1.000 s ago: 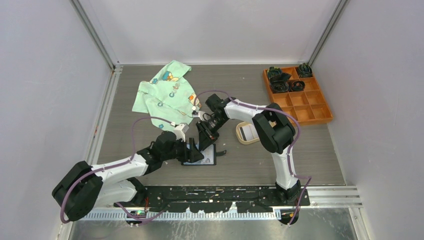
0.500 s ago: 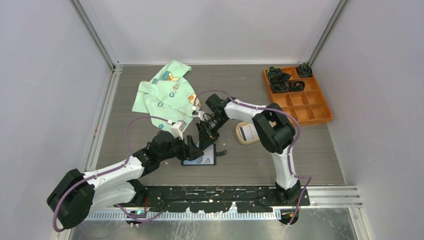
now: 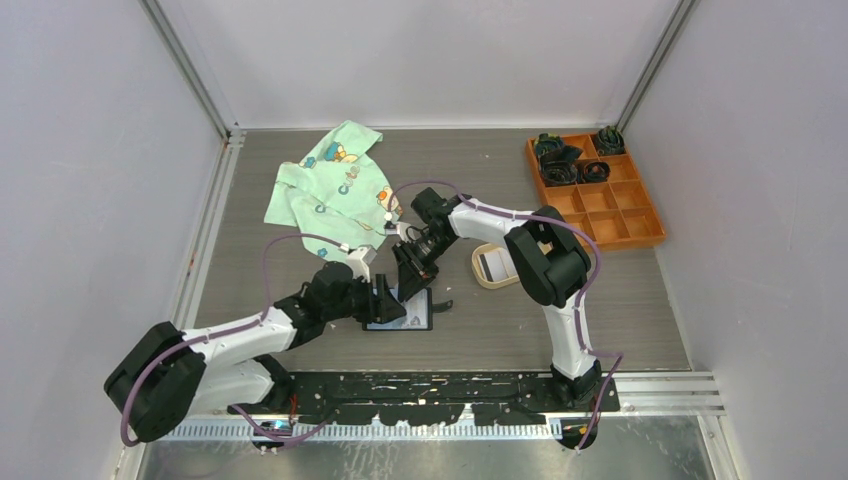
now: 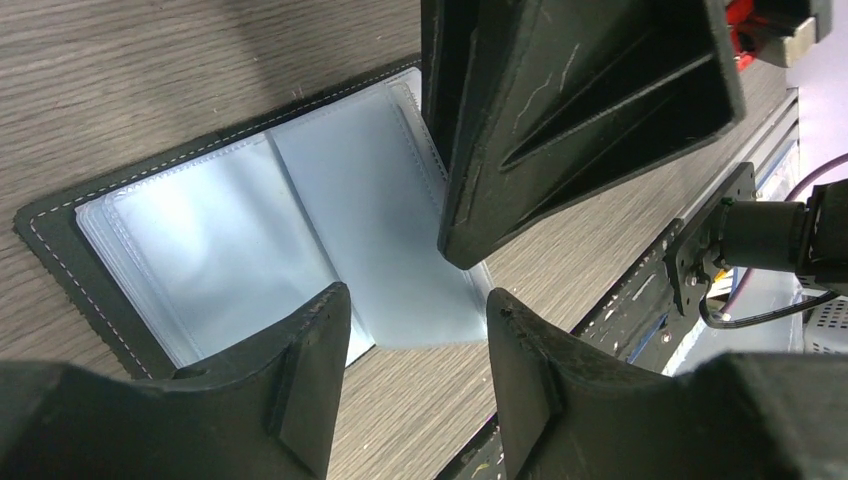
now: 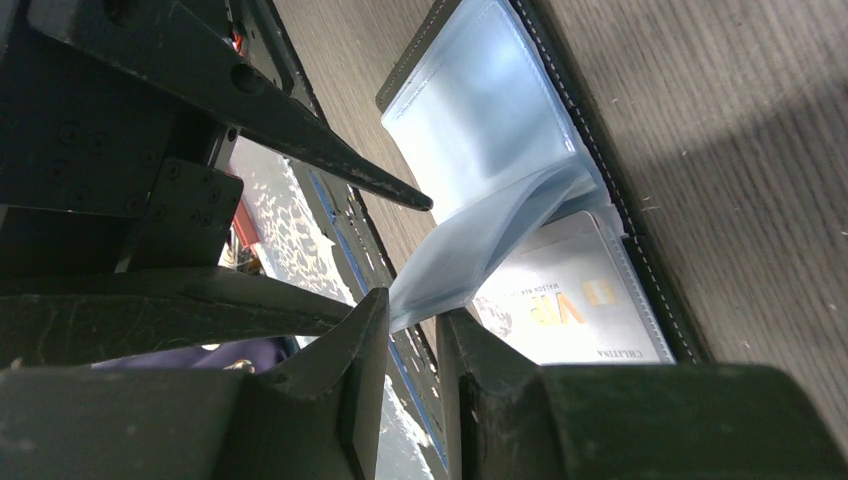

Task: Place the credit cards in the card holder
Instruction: Turn over the card slot in the card holder.

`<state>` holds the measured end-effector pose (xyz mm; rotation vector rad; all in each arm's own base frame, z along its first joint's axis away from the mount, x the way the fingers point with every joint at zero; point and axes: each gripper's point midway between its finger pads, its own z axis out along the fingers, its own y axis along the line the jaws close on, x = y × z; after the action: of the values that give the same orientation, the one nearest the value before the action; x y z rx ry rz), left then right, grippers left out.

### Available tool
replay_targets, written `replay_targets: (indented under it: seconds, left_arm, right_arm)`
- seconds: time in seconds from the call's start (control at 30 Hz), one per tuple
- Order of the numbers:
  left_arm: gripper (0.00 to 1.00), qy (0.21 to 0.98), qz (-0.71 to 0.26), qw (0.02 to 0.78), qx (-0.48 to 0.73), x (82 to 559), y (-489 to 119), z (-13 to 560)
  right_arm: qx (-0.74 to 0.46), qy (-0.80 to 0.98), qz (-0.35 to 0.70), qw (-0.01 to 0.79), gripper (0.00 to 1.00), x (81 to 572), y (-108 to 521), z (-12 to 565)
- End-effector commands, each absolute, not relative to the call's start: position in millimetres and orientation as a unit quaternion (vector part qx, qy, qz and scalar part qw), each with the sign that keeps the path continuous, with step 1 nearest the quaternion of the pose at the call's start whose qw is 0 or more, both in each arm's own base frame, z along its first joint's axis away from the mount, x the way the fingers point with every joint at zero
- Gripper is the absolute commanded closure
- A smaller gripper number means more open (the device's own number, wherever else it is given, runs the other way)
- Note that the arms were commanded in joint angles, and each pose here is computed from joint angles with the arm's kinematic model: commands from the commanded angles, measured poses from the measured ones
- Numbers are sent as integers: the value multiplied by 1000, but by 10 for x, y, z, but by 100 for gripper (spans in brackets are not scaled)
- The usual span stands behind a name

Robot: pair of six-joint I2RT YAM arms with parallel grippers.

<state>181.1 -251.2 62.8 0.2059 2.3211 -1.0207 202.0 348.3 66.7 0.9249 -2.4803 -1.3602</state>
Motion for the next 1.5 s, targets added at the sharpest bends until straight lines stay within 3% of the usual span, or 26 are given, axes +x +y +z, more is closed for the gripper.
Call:
replay_targets:
  seconds: [0.0,0.3,0.8,1.03,1.2,1.47]
  left_arm:
    - [47,859,-400,310,84,1905,-2633,792]
    - [50,866,-384,310,82,1931,-2600,730]
    - [54,898,-320,296,64,1937,-2394,525]
    - [55,906,-299,295,57,1946,-2316,490]
    - [54,915,-261,305,53,1943,-2142,541]
    - [48,898,-237,366,58,1915,-1852,903]
  right_arm:
    - [321,-821,-467,66,70,2056,3553,815]
    - [320,-821,-468,66,69,2056,3554,821]
    - [336,-826,-449,43,50,2129,3499,862]
    - [381,-839,-388,-17,42,2350,3252,903]
    - [426,-846,-310,-83,42,2575,2947,1013]
    - [436,-836,-287,-171,43,2817,2542,1443]
